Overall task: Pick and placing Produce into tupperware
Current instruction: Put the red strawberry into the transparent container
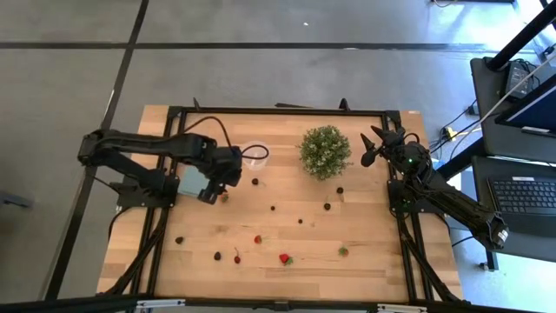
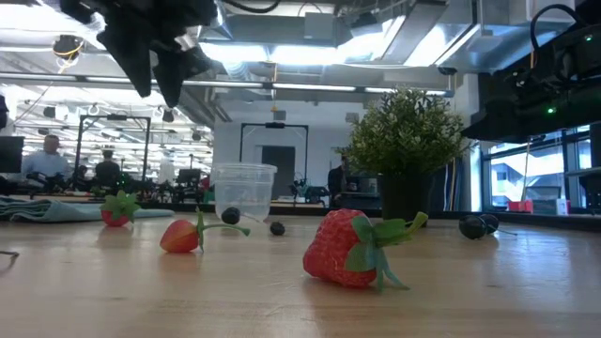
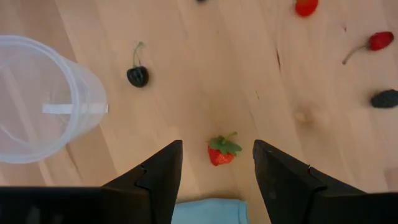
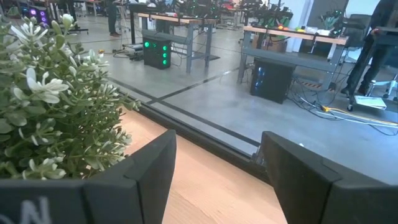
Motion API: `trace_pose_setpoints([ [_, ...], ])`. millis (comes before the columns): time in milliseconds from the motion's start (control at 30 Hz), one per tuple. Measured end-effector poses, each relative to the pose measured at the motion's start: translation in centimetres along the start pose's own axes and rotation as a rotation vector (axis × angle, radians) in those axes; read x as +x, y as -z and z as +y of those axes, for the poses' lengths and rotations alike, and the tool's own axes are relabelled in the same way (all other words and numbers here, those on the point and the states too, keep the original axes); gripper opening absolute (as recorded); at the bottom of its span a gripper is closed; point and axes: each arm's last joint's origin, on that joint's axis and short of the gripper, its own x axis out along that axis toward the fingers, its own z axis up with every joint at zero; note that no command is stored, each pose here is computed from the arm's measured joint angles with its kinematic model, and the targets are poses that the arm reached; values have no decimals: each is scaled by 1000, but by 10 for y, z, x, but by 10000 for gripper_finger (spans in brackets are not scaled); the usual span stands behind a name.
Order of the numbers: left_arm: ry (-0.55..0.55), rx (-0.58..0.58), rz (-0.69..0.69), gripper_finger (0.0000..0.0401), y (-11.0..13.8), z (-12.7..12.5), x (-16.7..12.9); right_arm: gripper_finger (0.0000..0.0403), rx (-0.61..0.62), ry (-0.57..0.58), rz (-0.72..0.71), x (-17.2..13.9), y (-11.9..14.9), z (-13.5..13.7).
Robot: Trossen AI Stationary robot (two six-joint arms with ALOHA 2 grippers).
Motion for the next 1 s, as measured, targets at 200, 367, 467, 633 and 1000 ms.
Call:
trace_pose_setpoints([
  [200,10,4,6,188,-1,1,3,239,-3,0,0,0,0,0],
  [367,64,-5,-13,195,-2,-1,3,239,-3,0,0,0,0,0],
  [467,65,-19,-13,216,-2,-1,3,239,-3,0,0,0,0,0],
  [633,55,-21,-5,266,-1,-1,3,239,-7,-1,0,0,0,0],
  [1000,67,-81,49,310,4,-1,2,239,-8,-1,0,0,0,0],
])
